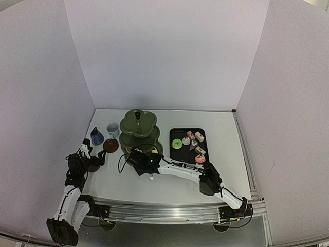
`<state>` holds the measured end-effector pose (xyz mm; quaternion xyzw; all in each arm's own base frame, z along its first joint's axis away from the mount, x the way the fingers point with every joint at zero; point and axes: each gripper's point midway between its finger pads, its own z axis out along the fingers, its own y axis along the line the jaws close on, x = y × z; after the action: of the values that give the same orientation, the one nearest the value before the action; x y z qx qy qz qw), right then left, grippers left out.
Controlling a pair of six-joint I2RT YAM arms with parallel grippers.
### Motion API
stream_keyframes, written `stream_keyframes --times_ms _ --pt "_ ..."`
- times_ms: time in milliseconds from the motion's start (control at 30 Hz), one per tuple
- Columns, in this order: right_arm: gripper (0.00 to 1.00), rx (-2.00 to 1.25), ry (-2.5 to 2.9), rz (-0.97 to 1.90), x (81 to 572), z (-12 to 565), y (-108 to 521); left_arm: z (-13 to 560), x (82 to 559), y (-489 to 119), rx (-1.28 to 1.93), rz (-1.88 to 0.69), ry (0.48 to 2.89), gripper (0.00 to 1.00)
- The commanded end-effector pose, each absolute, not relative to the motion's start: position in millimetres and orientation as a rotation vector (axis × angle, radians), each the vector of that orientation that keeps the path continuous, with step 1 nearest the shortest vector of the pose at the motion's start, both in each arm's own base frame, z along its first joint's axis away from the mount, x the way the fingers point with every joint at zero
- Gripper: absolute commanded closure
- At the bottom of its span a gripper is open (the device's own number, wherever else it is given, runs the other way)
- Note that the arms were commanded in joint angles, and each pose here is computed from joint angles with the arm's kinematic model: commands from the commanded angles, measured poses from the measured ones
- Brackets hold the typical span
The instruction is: Serve the afternoon tea
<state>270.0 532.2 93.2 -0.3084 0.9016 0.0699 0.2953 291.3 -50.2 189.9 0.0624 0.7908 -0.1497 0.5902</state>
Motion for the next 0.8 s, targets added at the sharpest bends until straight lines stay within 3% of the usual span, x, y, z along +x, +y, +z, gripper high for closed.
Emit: stream_keyframes --times_ms 0,333,600,767 --pt "0.98 -0.752 2.346 0.234 283.8 111.0 545.6 202.6 292.1 -51.4 0.165 -0.347 1.785 0.0" --pt "0.95 -0.733 2.38 0.23 290.2 94.2 544.2 200.6 292.4 -51.5 0.164 -0.35 1.793 0.0" --pt "0.69 -0.742 2.382 0.242 289.5 93.7 546.3 200.0 292.5 -51.6 0.164 -0.351 1.795 0.0" --pt "0.64 -0.74 2.368 0.249 290.5 100.6 547.5 199.4 292.7 -51.7 0.165 -0.352 1.797 0.0"
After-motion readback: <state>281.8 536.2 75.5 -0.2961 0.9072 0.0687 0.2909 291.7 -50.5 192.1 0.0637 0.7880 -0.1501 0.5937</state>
